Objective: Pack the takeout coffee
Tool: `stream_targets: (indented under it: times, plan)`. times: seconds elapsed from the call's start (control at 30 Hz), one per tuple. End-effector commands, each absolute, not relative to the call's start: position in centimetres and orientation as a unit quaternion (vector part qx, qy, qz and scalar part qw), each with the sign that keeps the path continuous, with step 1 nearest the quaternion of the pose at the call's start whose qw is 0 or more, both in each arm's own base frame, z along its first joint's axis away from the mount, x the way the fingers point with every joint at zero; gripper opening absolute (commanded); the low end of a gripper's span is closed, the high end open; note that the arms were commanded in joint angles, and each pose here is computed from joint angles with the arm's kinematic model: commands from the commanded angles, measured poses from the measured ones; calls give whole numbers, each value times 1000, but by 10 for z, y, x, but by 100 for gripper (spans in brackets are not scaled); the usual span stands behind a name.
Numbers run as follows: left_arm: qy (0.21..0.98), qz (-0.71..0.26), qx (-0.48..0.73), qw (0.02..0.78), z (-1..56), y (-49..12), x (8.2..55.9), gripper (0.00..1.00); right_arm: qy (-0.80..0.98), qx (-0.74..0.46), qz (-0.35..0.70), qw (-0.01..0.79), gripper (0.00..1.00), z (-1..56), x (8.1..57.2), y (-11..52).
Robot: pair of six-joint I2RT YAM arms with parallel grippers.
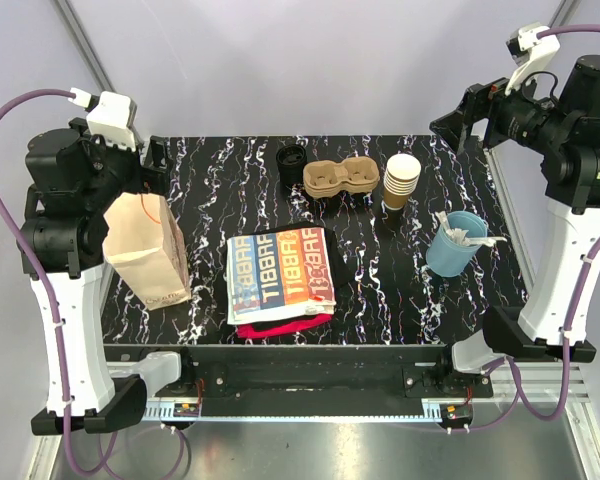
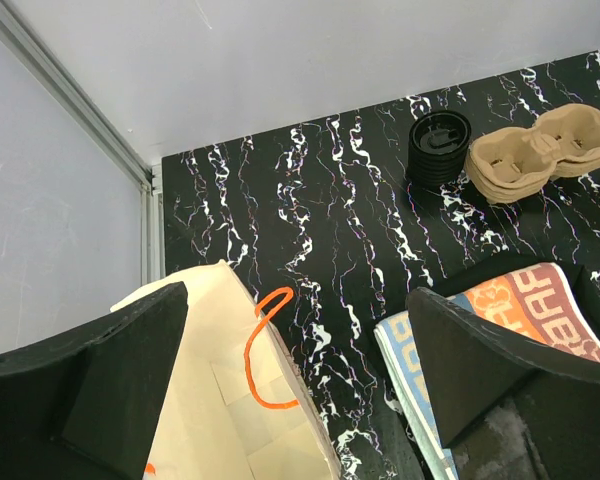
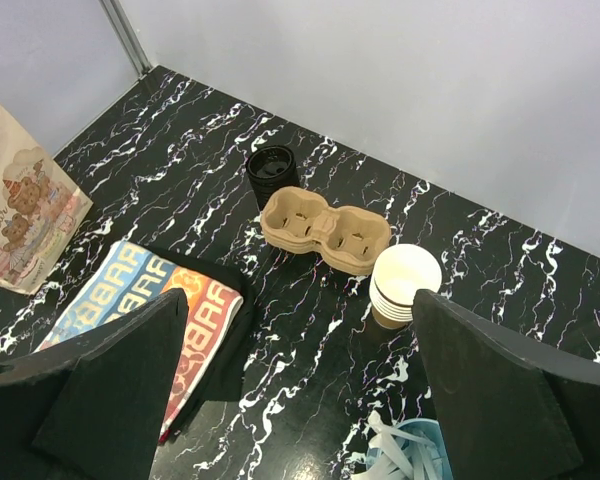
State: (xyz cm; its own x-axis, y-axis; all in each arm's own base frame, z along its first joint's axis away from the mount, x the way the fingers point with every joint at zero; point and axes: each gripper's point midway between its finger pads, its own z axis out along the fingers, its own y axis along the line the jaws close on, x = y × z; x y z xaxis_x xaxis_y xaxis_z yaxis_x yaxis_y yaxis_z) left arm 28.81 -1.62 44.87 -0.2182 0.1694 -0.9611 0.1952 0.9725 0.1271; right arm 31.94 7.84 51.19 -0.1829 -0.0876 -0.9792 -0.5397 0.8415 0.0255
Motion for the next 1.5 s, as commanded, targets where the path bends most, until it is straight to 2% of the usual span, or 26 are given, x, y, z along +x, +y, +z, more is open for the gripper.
stream_targets:
  times: [0.0,0.63,0.87,1.47]
  plan:
    - [765,-3,105,635,461,-13,293,99,743,-217,198,602,100,512,318,82]
    - [767,-1,120,631,457,-14,296,99,744,-219,199,599,100,509,322,82]
    - [777,15,152,611,439,-12,299,99,744,-223,201,597,100,508,321,83]
    - [827,66,142,539,383,11,301,98,747,-230,210,587,100,499,323,86]
